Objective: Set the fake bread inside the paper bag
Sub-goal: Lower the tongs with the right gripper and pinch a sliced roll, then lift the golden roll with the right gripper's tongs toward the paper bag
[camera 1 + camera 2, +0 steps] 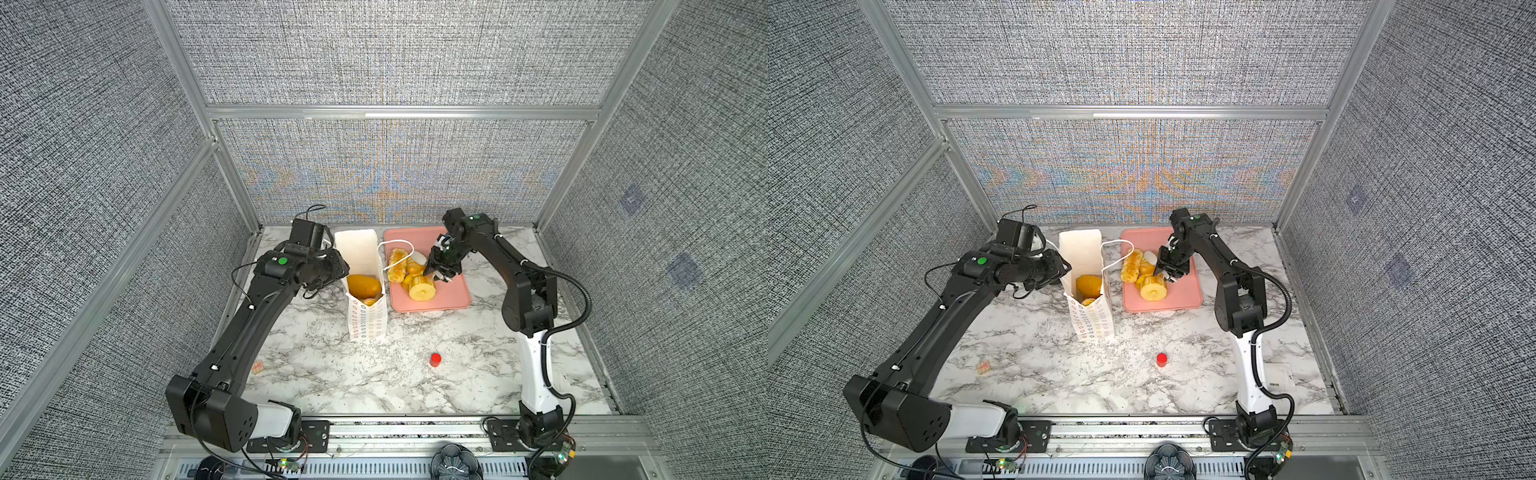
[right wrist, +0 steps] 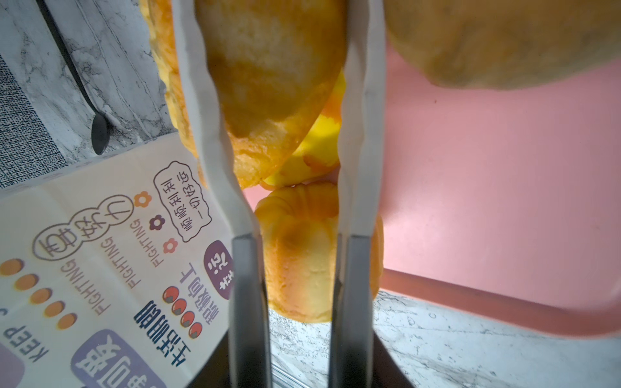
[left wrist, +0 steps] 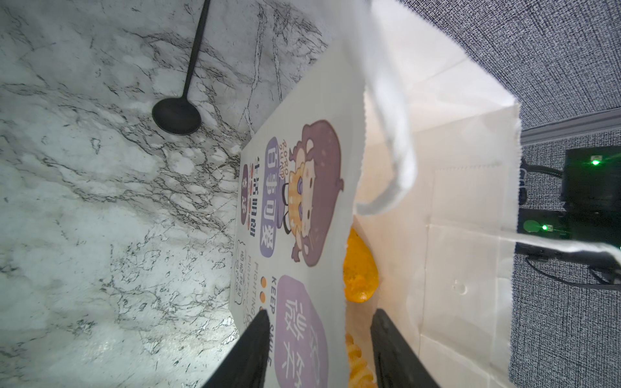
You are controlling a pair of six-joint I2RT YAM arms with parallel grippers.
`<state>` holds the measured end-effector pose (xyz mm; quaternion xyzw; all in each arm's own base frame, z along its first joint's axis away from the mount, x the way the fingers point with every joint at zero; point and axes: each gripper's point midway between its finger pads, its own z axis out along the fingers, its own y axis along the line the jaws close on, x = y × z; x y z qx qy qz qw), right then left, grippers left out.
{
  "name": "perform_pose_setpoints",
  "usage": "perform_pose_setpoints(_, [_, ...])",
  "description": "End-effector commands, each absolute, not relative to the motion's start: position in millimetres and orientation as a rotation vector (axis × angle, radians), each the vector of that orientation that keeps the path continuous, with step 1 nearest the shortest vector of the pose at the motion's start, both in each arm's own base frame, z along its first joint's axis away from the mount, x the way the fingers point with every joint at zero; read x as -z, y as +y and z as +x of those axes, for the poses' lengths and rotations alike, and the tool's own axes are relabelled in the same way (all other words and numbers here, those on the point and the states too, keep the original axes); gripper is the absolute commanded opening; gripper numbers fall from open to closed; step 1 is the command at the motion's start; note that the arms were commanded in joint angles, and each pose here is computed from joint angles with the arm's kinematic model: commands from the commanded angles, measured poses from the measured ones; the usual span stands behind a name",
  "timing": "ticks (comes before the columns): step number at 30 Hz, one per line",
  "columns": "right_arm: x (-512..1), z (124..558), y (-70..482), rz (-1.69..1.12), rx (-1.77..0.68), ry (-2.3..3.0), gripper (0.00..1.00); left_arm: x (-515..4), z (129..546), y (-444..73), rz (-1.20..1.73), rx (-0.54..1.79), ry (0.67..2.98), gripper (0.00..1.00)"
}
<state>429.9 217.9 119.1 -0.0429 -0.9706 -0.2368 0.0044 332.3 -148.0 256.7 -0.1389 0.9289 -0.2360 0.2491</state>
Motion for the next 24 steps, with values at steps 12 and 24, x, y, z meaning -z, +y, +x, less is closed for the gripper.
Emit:
perform_pose_setpoints(12, [-151, 421, 203, -0.11, 0.77, -3.09, 0.38, -264, 333, -146, -0.378, 0.641, 2.509, 0.51])
perform_pose_setpoints(24, [-175, 406, 194, -0.052, 0.776, -3.133, 0.37, -266, 325, -142, -0.408, 0.643, 2.508, 0.52])
